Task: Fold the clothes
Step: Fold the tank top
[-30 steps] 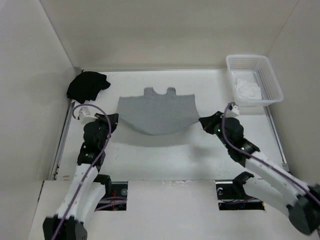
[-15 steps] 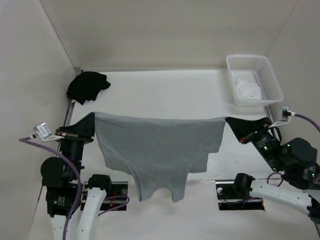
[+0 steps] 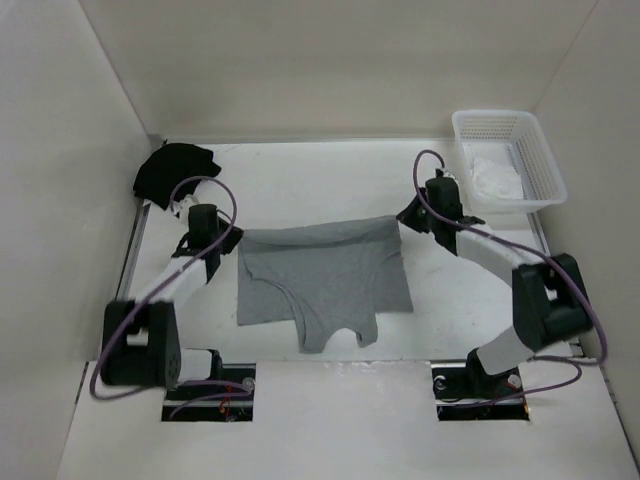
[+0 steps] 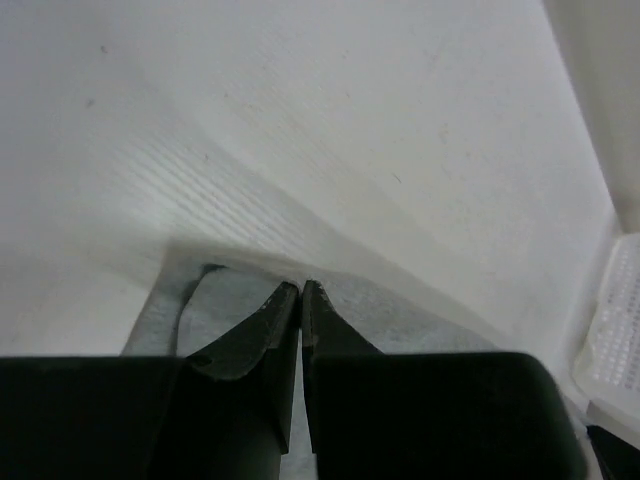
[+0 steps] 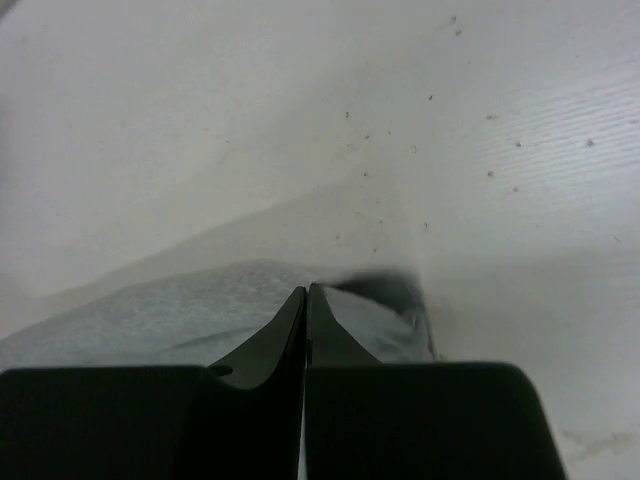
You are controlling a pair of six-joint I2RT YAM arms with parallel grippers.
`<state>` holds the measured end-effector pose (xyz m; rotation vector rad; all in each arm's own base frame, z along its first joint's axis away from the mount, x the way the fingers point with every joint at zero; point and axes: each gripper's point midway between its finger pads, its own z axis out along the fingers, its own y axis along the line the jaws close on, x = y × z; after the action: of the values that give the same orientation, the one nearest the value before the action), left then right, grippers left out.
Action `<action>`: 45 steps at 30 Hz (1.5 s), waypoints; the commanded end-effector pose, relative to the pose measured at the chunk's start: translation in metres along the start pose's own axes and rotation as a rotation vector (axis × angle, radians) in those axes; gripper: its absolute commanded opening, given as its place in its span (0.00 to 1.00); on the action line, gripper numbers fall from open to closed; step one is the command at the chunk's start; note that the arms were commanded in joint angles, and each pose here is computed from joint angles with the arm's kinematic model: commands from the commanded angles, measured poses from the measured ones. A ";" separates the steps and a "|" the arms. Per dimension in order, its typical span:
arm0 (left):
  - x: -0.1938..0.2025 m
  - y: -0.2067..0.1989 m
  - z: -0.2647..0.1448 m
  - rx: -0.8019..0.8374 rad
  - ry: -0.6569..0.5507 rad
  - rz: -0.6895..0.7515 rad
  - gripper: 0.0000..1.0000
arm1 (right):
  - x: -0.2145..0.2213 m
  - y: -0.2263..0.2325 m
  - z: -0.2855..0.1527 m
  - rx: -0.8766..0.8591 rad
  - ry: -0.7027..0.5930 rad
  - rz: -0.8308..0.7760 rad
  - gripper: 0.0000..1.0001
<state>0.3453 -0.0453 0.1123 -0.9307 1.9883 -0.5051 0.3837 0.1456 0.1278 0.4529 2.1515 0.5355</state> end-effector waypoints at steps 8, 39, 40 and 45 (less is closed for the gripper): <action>-0.072 -0.090 0.115 0.263 -0.024 -0.245 0.04 | -0.114 0.050 0.073 -0.176 -0.124 0.078 0.00; 0.035 0.051 -0.036 0.200 -0.063 -0.086 0.19 | 0.053 -0.073 -0.029 -0.025 -0.044 0.279 0.19; 0.033 0.052 -0.039 0.205 -0.067 -0.090 0.24 | 0.056 -0.076 -0.028 -0.016 -0.042 0.275 0.26; 0.012 0.050 -0.052 0.214 -0.165 -0.102 0.33 | 0.053 -0.078 -0.021 -0.006 -0.037 0.242 0.46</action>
<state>0.2744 -0.0259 0.0868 -0.9508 1.7554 -0.6786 0.3054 0.1011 0.0456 0.7646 2.1459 0.6536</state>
